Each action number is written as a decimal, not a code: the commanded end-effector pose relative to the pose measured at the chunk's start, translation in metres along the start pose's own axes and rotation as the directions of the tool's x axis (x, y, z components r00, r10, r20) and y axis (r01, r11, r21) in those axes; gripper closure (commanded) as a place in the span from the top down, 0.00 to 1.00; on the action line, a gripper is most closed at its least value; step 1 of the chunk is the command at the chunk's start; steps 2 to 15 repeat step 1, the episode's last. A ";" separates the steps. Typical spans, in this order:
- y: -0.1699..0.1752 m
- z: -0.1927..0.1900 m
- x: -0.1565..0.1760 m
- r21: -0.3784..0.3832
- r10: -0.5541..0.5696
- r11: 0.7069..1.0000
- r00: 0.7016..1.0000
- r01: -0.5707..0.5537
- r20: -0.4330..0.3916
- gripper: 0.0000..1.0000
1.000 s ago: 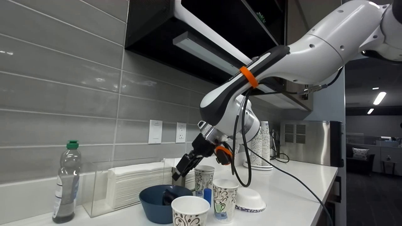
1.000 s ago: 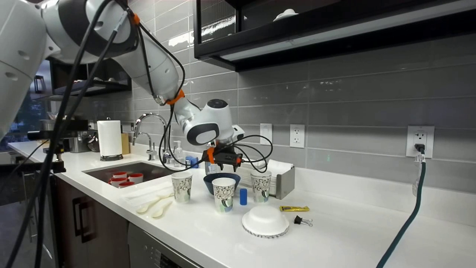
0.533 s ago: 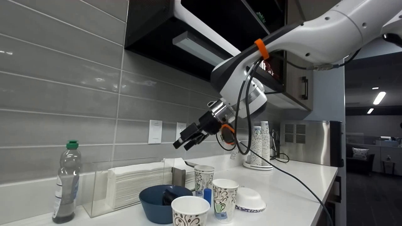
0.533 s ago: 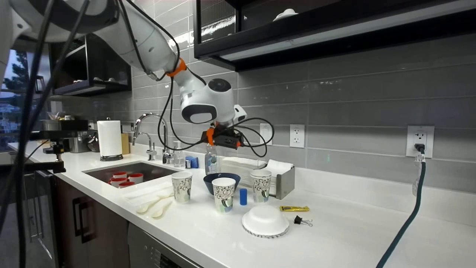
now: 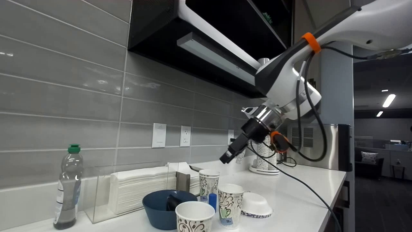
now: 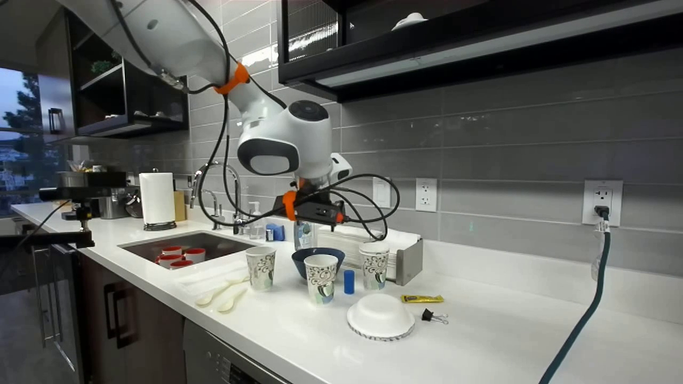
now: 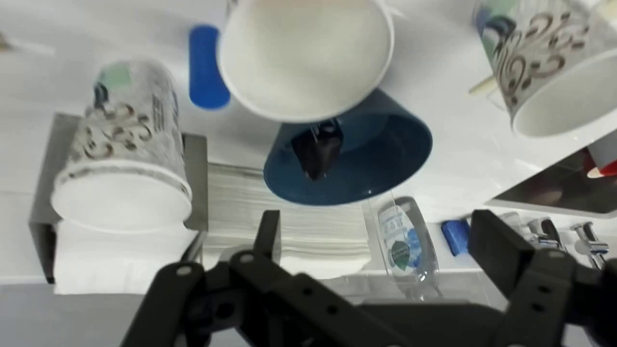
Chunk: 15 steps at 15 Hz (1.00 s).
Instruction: Pick the black round object and place it in the blue bowl
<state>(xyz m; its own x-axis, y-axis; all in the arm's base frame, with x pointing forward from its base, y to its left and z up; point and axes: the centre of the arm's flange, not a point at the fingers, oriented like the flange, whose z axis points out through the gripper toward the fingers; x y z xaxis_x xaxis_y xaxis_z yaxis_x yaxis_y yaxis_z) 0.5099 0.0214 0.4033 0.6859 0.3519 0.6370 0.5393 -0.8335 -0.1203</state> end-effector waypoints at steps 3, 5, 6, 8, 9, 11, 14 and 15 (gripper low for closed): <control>-0.003 -0.008 -0.015 -0.021 -0.012 1.000 1.000 0.012 0.002 1.00; -0.003 -0.008 -0.015 -0.021 -0.012 1.000 1.000 0.012 0.002 1.00; -0.003 -0.008 -0.015 -0.021 -0.012 1.000 1.000 0.012 0.002 1.00; -0.003 -0.008 -0.015 -0.021 -0.012 1.000 1.000 0.012 0.002 1.00; -0.003 -0.008 -0.015 -0.021 -0.012 1.000 1.000 0.012 0.002 1.00; -0.003 -0.008 -0.015 -0.021 -0.012 1.000 1.000 0.012 0.002 1.00; -0.003 -0.008 -0.015 -0.021 -0.012 1.000 1.000 0.012 0.002 1.00; -0.003 -0.008 -0.015 -0.021 -0.012 1.000 1.000 0.012 0.002 1.00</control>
